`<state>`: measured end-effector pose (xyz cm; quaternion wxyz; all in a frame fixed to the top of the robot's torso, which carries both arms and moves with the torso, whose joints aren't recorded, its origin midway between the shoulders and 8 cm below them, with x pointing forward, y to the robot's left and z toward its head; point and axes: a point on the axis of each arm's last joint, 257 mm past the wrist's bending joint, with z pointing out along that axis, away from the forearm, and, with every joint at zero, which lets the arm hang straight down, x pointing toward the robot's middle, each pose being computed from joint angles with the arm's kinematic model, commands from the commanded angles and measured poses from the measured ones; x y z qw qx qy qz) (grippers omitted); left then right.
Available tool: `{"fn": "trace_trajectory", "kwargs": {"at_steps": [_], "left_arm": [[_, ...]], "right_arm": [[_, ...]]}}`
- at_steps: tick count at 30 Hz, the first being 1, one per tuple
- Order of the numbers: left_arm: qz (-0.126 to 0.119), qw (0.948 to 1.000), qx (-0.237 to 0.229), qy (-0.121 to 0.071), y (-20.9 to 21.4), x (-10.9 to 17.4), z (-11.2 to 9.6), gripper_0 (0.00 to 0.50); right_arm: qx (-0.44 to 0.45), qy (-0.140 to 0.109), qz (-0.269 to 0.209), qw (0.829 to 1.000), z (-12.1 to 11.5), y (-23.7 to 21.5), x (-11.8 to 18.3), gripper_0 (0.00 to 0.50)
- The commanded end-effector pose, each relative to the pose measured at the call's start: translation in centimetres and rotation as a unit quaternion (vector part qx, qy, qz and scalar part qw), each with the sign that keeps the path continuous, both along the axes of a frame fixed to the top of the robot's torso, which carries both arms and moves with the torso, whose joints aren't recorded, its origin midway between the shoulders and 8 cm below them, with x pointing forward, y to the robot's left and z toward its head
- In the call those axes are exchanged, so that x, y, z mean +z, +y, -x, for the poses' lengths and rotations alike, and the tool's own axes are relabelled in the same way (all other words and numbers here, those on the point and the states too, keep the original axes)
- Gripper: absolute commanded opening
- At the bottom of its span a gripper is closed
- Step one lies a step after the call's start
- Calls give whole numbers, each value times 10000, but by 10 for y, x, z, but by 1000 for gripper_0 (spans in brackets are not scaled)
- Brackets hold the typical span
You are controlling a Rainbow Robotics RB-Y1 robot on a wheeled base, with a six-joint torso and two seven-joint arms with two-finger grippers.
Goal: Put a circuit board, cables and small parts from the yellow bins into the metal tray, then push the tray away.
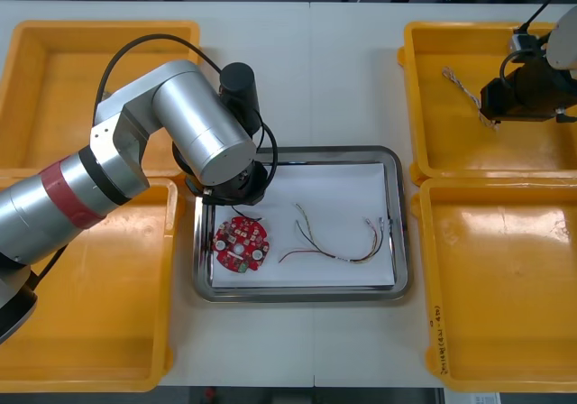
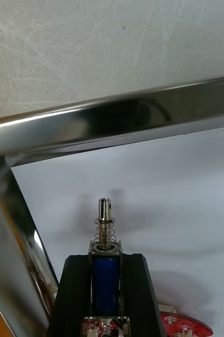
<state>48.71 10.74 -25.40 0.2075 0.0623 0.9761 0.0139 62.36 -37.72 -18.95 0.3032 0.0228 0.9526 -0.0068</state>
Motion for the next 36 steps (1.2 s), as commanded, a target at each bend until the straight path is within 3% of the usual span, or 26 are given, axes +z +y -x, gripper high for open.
{"fn": "trace_trajectory", "kwargs": {"at_steps": [1,3,7,17,18,20,22,28,36], "left_arm": [[151,9992,363,-97,0,-2,-1,250],[138,9991,375,-144,1,-2,-3,497],[176,9990,372,-196,0,0,-6,500],[304,9983,436,-239,-3,8,-9,500],[326,9982,445,-241,-3,9,-9,500],[413,9977,480,-235,-2,16,-10,500],[465,9973,507,-241,-1,23,-11,500],[474,9967,616,-214,9,54,-8,500],[633,9947,811,-2,31,107,0,500]], "right_arm": [[31,-63,190,9998,7,-28,13,0],[31,-40,213,9998,8,-32,14,0],[14,74,223,9997,14,-35,11,0],[-25,71,168,9998,16,-38,9,0],[-25,71,168,9998,16,-38,9,29],[-4,79,173,9998,16,-37,9,381],[15,73,177,9998,16,-37,10,500],[77,119,224,9996,20,-36,19,500],[205,311,191,9991,41,-32,48,500]]}}
